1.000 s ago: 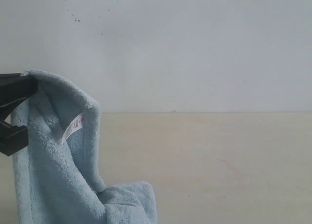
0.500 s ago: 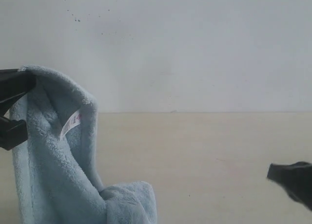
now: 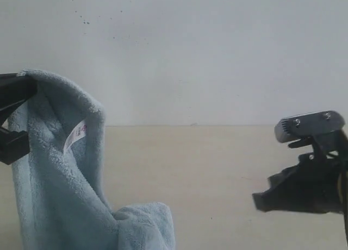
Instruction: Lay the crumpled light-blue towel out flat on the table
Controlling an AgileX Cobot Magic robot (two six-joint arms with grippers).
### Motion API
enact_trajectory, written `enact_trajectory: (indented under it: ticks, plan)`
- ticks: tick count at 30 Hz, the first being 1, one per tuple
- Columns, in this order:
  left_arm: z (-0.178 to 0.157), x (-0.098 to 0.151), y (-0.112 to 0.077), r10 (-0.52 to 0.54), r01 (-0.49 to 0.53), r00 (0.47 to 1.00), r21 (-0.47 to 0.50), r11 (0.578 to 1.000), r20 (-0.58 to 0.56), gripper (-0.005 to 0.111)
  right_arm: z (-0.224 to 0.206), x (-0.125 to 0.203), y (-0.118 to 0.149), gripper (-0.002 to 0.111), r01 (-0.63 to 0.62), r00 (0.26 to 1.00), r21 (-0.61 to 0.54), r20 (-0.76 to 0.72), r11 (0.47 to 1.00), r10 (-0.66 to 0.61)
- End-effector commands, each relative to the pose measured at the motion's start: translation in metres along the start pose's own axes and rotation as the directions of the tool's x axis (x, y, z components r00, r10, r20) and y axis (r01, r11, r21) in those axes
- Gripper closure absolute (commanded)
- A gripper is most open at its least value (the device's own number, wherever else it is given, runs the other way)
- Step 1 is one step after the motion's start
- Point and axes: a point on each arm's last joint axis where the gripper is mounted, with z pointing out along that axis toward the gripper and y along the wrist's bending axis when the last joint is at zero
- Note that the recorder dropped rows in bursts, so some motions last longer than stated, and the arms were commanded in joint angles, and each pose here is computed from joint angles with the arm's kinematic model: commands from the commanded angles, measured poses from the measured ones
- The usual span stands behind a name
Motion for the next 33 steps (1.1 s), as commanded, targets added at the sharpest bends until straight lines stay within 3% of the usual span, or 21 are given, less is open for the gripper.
enact_trajectory:
  ticks: [1,3,4,6,7,9,11,14,17,19,23,25,27,30,33]
  plan:
    - [0.000,0.001,-0.002,0.007,-0.007,1.000,0.012,1.000,-0.008,0.103,-0.001,-0.004,-0.047,0.109,0.260,0.963,0.536,-0.087,0.803,-0.254]
    - [0.000,0.001,-0.002,0.007,-0.007,1.000,0.012,1.000,-0.008,0.103,0.000,0.000,-0.061,0.109,0.456,0.888,0.634,-0.277,0.625,-0.366]
    - [0.000,0.001,-0.001,0.001,-0.001,1.000,0.008,1.000,-0.006,0.103,0.002,0.000,-0.063,0.109,0.441,0.897,0.639,-0.285,0.631,-0.338]
    - [0.001,0.002,-0.001,-0.001,0.001,1.000,0.006,1.000,-0.007,0.103,0.010,0.000,-0.056,0.109,0.328,0.942,0.561,-0.258,0.760,-0.216]
    - [0.001,0.001,-0.001,-0.001,0.001,1.000,0.004,1.000,-0.006,0.103,0.015,-0.001,-0.047,0.109,0.292,0.947,0.461,-0.264,0.838,-0.185]
    - [0.001,0.001,-0.001,-0.001,0.001,1.000,0.003,1.000,-0.005,0.103,0.019,0.000,-0.026,0.109,0.290,0.922,0.272,-0.337,0.918,-0.191]
    - [0.001,0.002,-0.001,-0.001,0.001,1.000,0.008,1.000,-0.008,0.103,0.015,0.000,-0.007,0.109,0.334,0.859,0.137,-0.451,0.933,-0.242]
    - [0.001,0.002,-0.001,-0.001,0.001,1.000,0.008,1.000,-0.008,0.103,-0.002,0.001,0.027,0.109,0.368,0.708,-0.048,-0.633,0.929,-0.313]
    - [0.001,0.002,-0.001,-0.001,0.001,1.000,0.008,1.000,-0.008,0.103,-0.016,0.014,0.068,0.109,0.440,0.580,-0.243,-0.658,0.864,-0.481]
    - [0.001,0.002,-0.001,-0.001,0.001,1.000,0.008,1.000,-0.008,0.103,-0.023,0.023,0.096,0.109,0.471,0.548,-0.334,-0.614,0.817,-0.567]
    - [0.001,0.002,-0.001,-0.001,0.001,1.000,0.008,1.000,-0.008,0.103,-0.039,0.033,0.158,0.109,0.547,0.597,-0.474,-0.358,0.691,-0.718]
    - [0.001,0.002,-0.001,-0.001,0.001,1.000,0.008,1.000,-0.008,0.103,-0.044,0.036,0.181,0.109,0.536,0.659,-0.504,-0.252,0.677,-0.709]
    - [0.001,0.002,-0.002,-0.001,0.001,1.000,0.009,1.000,-0.009,0.103,-0.043,0.041,0.198,0.108,0.483,0.716,-0.513,-0.236,0.710,-0.658]
    - [0.001,0.001,-0.001,-0.001,0.001,1.000,0.006,1.000,-0.007,0.103,-0.020,0.058,0.209,0.102,0.445,0.715,-0.506,-0.295,0.738,-0.634]
    - [0.001,0.001,-0.001,-0.001,0.001,1.000,0.004,1.000,-0.006,0.103,0.000,0.067,0.224,0.082,0.407,0.702,-0.506,-0.359,0.760,-0.615]
